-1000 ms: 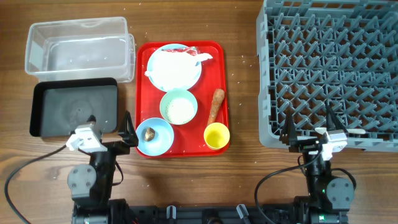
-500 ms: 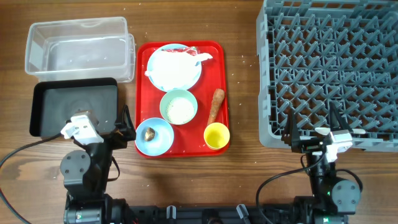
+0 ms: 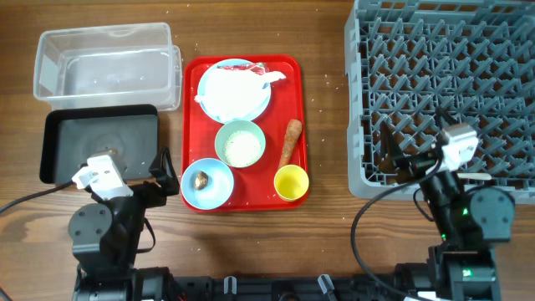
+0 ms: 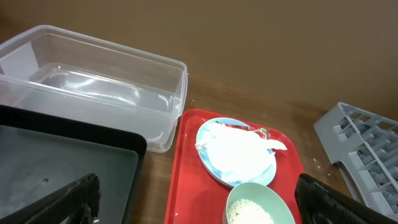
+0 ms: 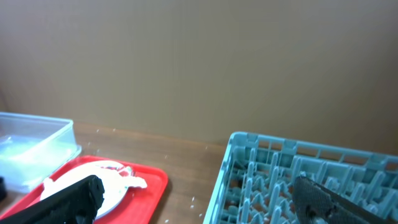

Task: Sort waste into correct bins and load items into the dishwasher rack
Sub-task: 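Raise the left arm and move it over the red tray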

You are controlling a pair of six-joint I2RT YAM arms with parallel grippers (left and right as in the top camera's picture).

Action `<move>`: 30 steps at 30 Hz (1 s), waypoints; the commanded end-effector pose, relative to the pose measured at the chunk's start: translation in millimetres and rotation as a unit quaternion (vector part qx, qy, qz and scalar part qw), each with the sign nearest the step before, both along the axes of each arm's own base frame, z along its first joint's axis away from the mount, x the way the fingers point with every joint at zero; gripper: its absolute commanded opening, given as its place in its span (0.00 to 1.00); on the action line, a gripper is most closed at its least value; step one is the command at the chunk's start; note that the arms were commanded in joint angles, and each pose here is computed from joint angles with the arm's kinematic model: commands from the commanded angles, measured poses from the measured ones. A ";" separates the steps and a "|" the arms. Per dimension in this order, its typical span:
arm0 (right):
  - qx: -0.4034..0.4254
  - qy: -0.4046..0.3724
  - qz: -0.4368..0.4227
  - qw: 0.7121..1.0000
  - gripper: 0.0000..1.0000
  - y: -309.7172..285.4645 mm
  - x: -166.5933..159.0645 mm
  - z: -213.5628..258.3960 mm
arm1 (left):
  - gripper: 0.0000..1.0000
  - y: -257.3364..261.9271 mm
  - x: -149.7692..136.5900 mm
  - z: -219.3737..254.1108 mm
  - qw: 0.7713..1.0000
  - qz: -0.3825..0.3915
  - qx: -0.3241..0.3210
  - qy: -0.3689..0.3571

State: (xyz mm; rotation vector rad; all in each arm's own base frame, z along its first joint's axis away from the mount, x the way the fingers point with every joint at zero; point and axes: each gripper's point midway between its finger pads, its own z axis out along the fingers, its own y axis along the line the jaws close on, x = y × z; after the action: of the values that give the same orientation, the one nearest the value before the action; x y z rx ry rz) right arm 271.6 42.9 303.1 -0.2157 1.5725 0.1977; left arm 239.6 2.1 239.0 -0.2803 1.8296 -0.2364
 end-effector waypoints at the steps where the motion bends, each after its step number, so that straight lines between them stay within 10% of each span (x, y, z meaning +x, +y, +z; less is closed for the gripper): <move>1: -0.004 0.005 0.017 1.000 1.00 5.3 1.9 16.3 | 1.00 -2.4 -4.3 24.5 1.000 -0.005 -0.005 -0.020; 19: -0.001 0.092 0.029 0.995 1.00 9.3 -8.5 31.0 | 1.00 -8.4 30.3 73.7 0.991 -0.027 -0.026 0.132; 30: 0.019 0.291 0.060 0.955 1.00 19.0 27.7 -13.4 | 1.00 -57.5 92.1 26.1 0.927 -0.096 -0.022 0.361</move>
State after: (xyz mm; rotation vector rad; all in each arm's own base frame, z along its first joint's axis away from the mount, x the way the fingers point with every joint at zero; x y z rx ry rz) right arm 292.3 56.8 291.6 -0.2167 2.1186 0.3718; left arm 317.8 -42.6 287.5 -0.2412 2.5065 -0.3117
